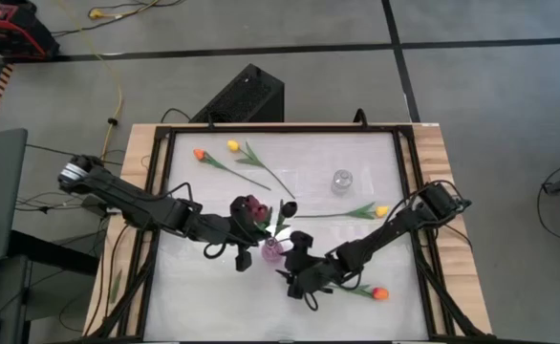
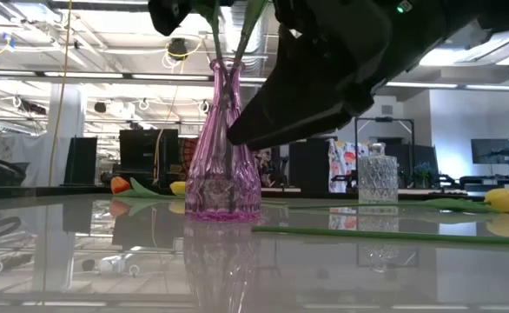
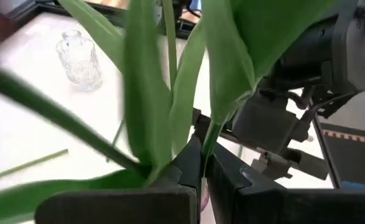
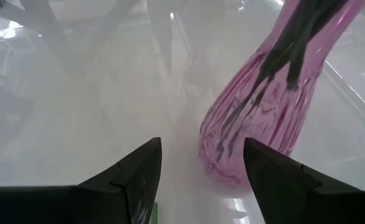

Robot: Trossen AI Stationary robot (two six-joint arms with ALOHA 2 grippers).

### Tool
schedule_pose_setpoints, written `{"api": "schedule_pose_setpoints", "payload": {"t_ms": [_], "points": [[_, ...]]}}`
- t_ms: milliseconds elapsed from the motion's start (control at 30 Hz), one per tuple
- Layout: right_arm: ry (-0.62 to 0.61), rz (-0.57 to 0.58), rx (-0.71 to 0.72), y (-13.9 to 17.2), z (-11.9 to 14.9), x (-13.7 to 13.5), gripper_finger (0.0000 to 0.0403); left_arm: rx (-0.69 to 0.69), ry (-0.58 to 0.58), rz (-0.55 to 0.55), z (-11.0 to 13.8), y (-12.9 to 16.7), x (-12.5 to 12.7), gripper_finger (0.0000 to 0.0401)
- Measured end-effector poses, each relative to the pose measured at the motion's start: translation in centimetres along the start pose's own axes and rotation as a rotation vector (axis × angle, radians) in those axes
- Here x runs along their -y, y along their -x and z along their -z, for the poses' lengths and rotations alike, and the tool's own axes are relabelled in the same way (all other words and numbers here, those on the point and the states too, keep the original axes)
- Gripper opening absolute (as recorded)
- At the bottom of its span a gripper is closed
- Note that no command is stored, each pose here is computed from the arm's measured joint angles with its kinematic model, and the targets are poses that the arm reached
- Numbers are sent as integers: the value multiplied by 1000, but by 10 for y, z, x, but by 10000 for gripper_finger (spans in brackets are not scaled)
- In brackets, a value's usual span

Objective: Sort flowers into vase by color
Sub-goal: Put the red flower into the purple vase

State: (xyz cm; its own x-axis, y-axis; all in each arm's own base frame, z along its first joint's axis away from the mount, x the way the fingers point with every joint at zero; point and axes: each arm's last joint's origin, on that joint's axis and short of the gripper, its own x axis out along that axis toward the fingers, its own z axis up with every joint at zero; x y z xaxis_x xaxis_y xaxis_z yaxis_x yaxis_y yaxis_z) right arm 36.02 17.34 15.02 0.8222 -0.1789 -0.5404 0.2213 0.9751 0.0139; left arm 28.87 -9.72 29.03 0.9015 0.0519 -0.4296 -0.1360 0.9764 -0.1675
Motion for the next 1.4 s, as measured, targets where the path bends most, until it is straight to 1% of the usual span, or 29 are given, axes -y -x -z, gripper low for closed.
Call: {"api": "schedule_pose_setpoints", "payload": {"t_ms": [267,500,567,700,900,1033,1133,1233,1400], "points": [[-7,6,11,-2,-4,4,254,-44,-31,-13,13,-21,4,0],[2,8,4,-2,-3,4,254,-47,-33,-14,14,-22,4,0],[4,9,2,-2,-3,4,254,-46,-50,-13,14,-21,5,5],[7,11,-2,-2,-2,4,254,-50,-69,-8,15,-21,6,35],[26,13,-7,-2,-2,4,254,-49,-79,-2,15,-20,6,102],[40,-9,-31,-2,0,4,254,-63,-65,46,14,-17,7,130],[47,-35,-56,2,-2,5,254,-62,-53,98,9,-10,8,140],[53,-42,-71,8,-6,7,254,-78,-51,143,7,-4,7,142],[75,-38,-98,27,-16,11,254,-99,-52,212,1,13,5,142]]}}
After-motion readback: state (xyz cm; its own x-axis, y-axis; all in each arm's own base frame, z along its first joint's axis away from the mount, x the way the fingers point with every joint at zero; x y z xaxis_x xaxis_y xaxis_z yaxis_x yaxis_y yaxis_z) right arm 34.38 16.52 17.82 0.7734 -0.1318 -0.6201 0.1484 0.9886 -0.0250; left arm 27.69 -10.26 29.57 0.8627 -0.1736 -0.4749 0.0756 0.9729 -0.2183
